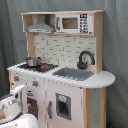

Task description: Play with the kitchen

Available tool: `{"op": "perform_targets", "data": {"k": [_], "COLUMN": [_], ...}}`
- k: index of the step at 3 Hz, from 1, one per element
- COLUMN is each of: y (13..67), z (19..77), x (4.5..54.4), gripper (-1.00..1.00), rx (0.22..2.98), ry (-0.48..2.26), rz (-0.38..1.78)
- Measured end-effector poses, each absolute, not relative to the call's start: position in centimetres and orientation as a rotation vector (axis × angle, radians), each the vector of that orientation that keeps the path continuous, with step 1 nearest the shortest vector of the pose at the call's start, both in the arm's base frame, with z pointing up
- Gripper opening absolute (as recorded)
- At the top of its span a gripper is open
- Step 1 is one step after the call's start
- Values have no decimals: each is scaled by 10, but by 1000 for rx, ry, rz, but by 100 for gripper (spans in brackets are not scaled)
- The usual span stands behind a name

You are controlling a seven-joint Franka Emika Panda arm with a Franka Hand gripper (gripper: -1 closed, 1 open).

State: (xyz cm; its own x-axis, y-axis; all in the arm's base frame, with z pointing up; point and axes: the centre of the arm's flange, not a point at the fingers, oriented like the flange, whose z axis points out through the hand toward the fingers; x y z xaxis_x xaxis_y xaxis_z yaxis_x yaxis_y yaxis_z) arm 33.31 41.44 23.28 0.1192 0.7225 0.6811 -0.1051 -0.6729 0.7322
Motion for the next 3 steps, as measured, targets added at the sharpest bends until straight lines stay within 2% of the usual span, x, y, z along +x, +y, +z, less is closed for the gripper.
{"op": "perform_targets", "data": {"k": [3], "y": [444], "z": [234], "x": [279], "gripper": [-100], "rx": [1672], "ry": [514], "rz": [1696]}}
